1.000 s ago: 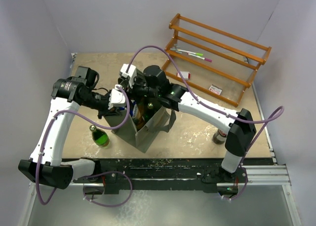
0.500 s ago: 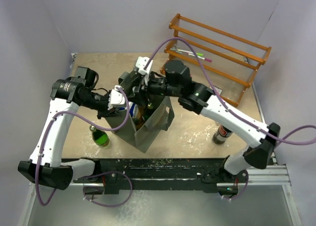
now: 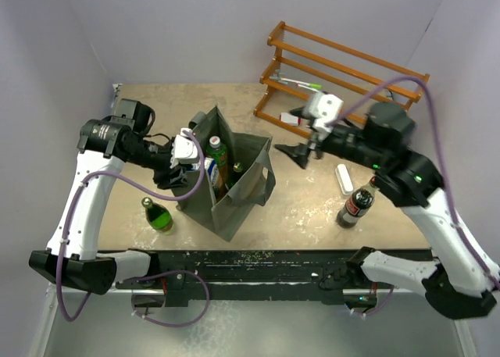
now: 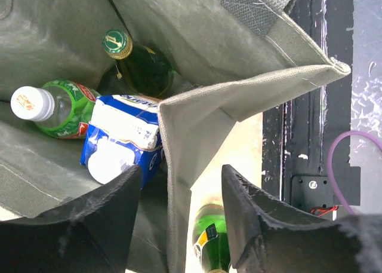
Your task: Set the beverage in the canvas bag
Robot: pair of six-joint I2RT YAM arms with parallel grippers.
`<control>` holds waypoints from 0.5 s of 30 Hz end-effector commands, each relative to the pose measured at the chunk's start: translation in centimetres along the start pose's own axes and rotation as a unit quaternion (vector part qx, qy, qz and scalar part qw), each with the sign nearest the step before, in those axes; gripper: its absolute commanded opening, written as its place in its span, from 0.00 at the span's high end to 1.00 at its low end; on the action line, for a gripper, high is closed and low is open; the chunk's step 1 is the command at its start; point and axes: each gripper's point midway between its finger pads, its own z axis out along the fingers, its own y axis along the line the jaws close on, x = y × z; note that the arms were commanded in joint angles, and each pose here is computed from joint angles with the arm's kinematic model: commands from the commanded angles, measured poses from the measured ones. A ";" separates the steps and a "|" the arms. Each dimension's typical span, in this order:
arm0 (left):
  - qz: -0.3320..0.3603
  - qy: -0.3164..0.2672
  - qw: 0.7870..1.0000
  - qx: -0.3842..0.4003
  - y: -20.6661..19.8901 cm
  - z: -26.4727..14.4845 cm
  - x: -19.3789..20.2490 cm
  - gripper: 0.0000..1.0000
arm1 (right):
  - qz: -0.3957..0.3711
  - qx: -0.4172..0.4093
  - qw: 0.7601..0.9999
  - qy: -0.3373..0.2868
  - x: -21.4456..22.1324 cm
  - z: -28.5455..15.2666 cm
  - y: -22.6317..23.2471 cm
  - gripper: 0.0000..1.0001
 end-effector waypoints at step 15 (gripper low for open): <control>0.048 -0.072 0.995 -0.046 0.7 -1.9 -4.5 0.10 | 0.051 0.295 0.930 0.215 13.6 -18.9 -3.6 0.17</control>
